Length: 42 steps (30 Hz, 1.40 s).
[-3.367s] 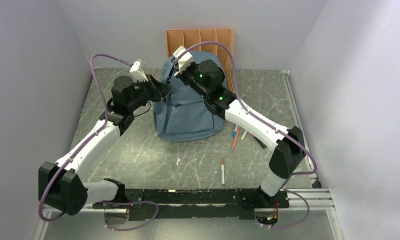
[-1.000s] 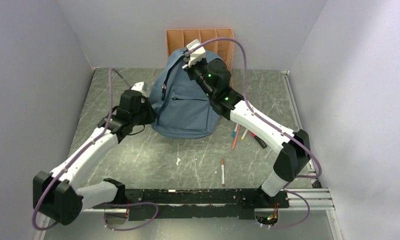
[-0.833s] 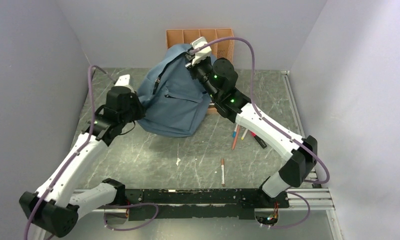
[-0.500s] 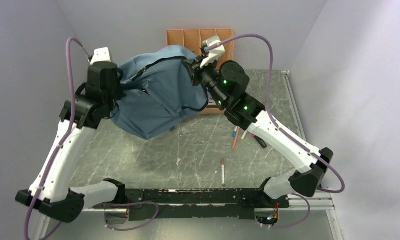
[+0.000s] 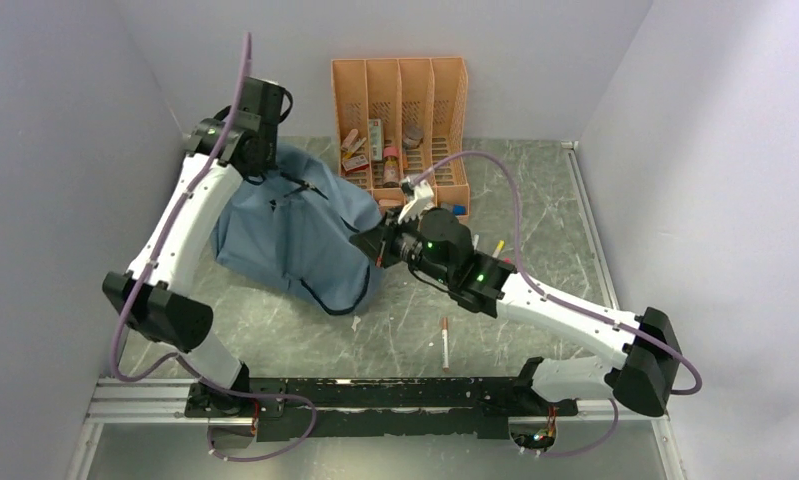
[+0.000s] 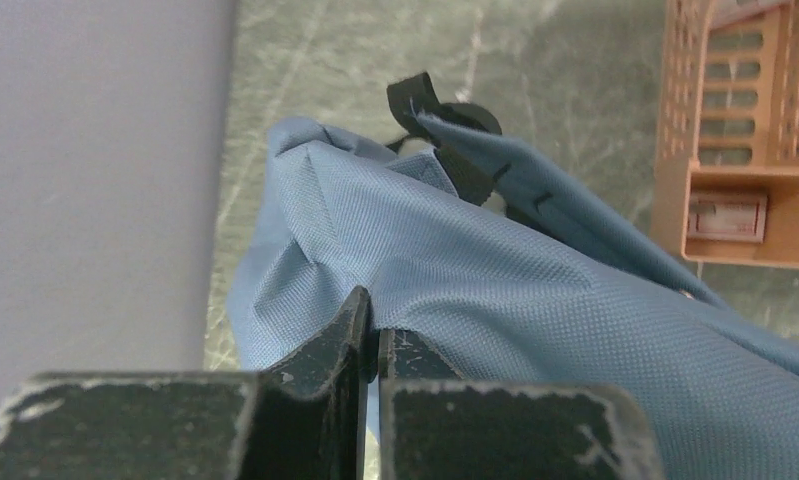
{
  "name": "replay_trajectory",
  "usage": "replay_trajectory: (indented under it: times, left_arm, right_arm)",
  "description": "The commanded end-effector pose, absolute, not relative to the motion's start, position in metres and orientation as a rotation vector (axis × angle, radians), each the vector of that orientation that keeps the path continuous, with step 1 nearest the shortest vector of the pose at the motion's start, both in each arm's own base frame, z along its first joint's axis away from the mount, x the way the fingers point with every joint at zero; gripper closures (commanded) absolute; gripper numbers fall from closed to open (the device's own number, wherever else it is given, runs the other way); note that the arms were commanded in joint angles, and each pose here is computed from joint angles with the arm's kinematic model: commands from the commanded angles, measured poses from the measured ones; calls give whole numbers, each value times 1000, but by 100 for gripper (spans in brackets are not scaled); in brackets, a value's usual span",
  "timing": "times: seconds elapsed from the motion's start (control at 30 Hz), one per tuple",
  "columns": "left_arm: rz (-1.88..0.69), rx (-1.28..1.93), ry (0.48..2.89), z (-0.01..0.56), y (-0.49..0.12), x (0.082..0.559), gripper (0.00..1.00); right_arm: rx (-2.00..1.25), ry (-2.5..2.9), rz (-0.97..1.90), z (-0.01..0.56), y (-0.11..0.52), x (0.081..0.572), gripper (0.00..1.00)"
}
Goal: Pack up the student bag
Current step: Adjust the student bag at the center of the board.
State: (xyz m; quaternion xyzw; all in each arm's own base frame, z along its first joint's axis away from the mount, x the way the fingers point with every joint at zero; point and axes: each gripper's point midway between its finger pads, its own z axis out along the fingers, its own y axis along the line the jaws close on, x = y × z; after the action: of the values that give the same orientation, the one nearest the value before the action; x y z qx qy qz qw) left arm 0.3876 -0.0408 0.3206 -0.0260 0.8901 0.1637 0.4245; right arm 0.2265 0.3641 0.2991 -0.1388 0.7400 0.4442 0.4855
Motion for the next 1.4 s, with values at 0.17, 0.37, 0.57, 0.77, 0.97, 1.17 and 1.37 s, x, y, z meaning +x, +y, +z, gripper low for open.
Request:
replay_trajectory:
  times: [0.17,0.37,0.57,0.77,0.97,1.17,1.37]
  left_arm:
    - [298,59,2377,218,-76,440,95]
    - [268,102,2476,178,-90,446,95]
    - [526,1,2559,141,-56,396,95]
    - [578,-34,2571,136,-36,354,95]
    - [392,-29,2573,134,-59,362,91]
    - [292,-93,2420,187,-68,385,49]
    - [200,-212,2245,241,-57,375,41]
  right_arm:
    - [-160,2061,980,181,338,220,100]
    - [-212,2178,766,121,318,232,93]
    - [-322,2310,674,70,308,229,92]
    - [-342,2343,564,49,295,249,90]
    - [-365,2309,522,61,291,266,67]
    - [-401,2130,599,112,298,274,49]
    - [-364,1993,700,159,309,279,38]
